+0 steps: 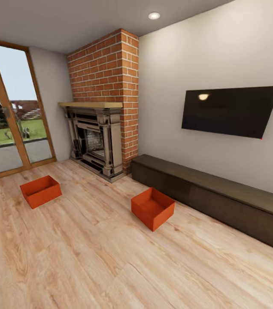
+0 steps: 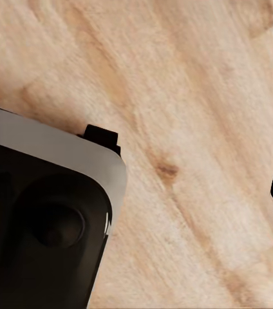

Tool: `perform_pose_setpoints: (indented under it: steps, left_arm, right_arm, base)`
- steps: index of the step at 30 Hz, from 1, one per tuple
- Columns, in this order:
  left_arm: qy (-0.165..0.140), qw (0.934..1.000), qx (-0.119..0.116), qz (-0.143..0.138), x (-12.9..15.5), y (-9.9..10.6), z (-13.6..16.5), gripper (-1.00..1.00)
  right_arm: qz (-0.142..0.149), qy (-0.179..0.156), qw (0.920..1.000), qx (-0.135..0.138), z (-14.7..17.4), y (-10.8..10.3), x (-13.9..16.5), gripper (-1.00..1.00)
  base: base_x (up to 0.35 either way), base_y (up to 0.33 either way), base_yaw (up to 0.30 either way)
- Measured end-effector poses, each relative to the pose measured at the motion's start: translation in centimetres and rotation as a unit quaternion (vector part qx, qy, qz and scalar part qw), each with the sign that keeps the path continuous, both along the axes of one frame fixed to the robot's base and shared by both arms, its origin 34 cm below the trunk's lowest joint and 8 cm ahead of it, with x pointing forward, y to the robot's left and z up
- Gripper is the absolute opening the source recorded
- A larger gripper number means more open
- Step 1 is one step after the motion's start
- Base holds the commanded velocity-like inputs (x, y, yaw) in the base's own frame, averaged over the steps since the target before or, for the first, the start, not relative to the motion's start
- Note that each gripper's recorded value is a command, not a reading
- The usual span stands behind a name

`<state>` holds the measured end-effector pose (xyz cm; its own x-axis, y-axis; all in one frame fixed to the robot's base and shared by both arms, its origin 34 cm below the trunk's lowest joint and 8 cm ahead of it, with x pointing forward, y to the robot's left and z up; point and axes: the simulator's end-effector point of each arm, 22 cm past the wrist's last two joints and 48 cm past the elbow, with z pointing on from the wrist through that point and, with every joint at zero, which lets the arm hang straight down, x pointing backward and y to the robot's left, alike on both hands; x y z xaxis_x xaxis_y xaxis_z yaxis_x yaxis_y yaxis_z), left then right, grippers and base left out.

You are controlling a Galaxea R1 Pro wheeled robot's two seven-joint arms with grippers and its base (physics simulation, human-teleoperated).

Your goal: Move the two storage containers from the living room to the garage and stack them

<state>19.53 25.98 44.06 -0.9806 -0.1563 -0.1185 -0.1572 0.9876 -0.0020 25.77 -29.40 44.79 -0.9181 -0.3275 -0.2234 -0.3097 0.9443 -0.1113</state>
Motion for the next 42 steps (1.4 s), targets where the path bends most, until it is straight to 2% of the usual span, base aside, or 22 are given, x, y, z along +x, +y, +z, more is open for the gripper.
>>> perform_pose_setpoints:
  steps: [20, 42]
  left_arm:
    - [0.000, 1.0000, 0.000, 0.000, 0.00, 0.01, 0.00, 1.00]
    - [0.000, 1.0000, 0.000, 0.000, 0.01, 0.00, 0.00, 1.00]
  right_arm:
    - [-0.002, 0.000, 1.0000, -0.001, 0.01, -0.21, 0.00, 1.00]
    - [0.000, 0.000, 1.0000, -0.001, 0.01, -0.15, -0.01, 1.00]
  base:
    - [0.323, 0.000, 0.258]
    - [0.323, 0.000, 0.008]
